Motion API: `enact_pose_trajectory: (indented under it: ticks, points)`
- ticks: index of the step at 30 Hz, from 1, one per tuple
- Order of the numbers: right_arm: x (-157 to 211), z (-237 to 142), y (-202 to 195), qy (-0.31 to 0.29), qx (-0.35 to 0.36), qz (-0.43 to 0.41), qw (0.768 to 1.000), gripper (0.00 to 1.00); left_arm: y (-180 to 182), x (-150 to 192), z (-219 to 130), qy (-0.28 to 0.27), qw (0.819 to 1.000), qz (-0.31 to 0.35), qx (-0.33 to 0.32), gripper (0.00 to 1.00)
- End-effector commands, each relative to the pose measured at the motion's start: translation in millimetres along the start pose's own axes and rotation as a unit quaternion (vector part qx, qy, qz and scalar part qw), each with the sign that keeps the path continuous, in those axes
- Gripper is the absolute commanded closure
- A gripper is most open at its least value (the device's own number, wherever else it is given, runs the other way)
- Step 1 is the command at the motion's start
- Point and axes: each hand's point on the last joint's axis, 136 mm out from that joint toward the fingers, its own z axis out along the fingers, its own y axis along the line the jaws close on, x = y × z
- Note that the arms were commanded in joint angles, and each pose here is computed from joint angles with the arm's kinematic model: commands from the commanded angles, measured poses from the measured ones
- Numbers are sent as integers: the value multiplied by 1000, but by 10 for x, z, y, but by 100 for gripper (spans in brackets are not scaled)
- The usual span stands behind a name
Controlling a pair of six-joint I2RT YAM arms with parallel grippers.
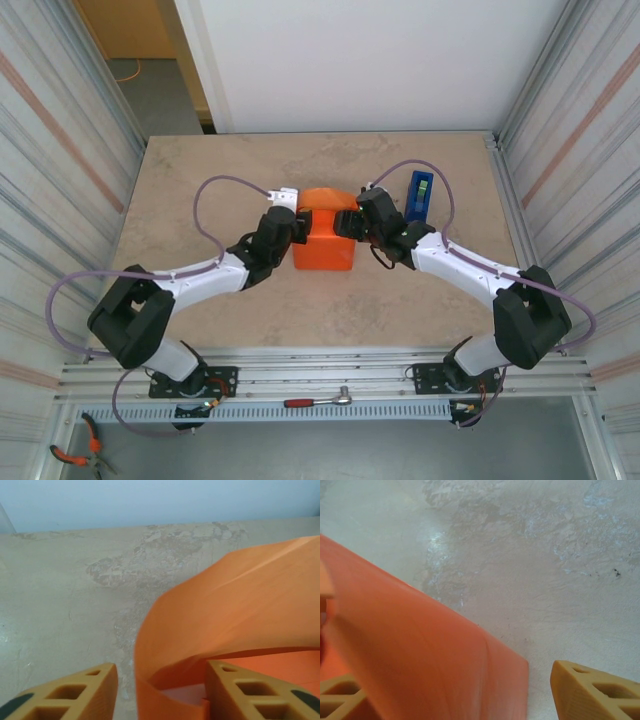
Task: Wrap the gift box in paper
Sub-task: Fold the wrapping paper for the gift box.
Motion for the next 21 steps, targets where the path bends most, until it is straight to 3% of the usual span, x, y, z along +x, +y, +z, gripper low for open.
enact_pose_trajectory:
  ticks: [1, 11, 21]
  points:
    - [1, -7, -118, -1, 40, -27, 999, 30, 2, 45, 31, 2, 1000, 8, -21, 55]
    - [-57, 46, -10, -21, 61, -66, 996, 48, -70, 169, -6, 9, 1000, 13, -19, 69]
    - [-25, 87, 84, -16, 62, -82, 995, 89, -132, 189, 10, 12, 1000, 15, -15, 80]
